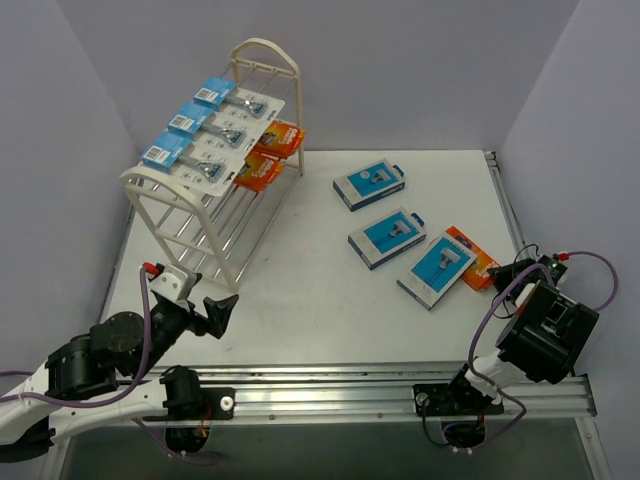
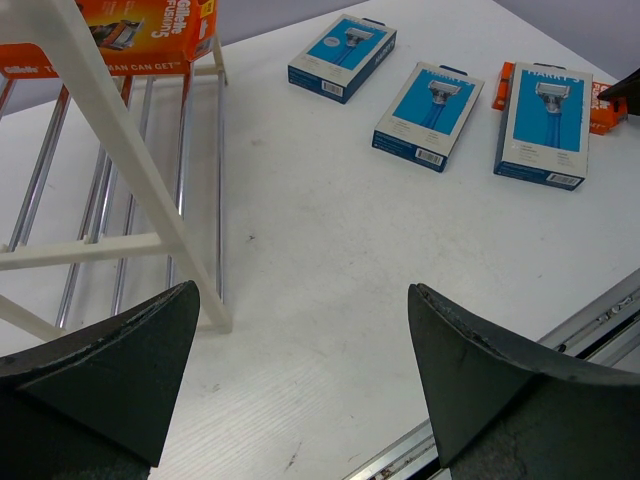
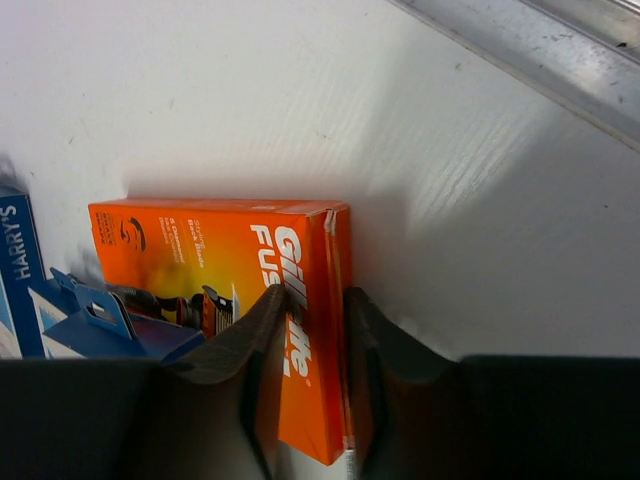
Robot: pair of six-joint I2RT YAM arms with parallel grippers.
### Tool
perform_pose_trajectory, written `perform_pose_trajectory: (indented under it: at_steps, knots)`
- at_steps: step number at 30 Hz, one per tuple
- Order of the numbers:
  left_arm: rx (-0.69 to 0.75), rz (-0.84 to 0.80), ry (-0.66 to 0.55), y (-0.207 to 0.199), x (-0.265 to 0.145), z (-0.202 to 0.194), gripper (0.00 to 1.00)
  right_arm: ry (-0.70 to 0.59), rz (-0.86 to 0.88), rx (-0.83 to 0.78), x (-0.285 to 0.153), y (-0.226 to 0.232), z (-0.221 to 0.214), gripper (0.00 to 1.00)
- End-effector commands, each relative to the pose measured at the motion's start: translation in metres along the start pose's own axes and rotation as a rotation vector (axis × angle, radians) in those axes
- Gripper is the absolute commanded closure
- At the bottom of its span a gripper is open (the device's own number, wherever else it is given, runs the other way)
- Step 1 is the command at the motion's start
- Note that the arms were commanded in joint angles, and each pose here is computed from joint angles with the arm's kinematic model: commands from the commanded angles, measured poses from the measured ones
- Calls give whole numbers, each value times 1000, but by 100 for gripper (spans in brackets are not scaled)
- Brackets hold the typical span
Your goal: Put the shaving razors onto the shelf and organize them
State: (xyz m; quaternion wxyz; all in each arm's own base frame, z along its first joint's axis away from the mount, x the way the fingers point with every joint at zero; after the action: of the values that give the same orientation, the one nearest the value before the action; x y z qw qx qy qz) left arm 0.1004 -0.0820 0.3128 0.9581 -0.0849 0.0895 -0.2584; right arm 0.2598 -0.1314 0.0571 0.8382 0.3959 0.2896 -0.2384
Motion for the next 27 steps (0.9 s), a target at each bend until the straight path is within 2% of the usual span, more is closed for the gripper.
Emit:
perform_pose_trajectory:
  at_steps: [1, 4, 11, 16, 27]
  knots:
    - [-14, 5, -24, 1, -1, 6, 6, 132, -34, 21, -1, -8, -32, 86]
    - [-16, 4, -26, 1, -2, 6, 6, 115, -18, 20, -6, -1, -26, 100]
    - [-29, -1, -38, 3, -5, 8, 6, 44, 53, 0, -30, 30, -3, 100]
    - [-32, -8, -40, 3, -5, 8, 6, -72, 112, -21, -64, 60, 28, 100]
    - [-47, -22, -50, 4, -8, 10, 6, -195, 120, -54, -123, 94, 64, 100]
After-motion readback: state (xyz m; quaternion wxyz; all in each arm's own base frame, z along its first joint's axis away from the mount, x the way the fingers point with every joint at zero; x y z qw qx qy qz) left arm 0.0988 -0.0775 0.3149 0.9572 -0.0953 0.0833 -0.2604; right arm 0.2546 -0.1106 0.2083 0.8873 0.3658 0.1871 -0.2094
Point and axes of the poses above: each gripper's point midway between its finger pads, its own x axis out along the fingers, its own y axis along the line the jaws close on, z = x × y, the point moved 6 cm from there along -x, back along the fingers, and after that the axes turned 10 degrees about -x, right-handed, at the moved point
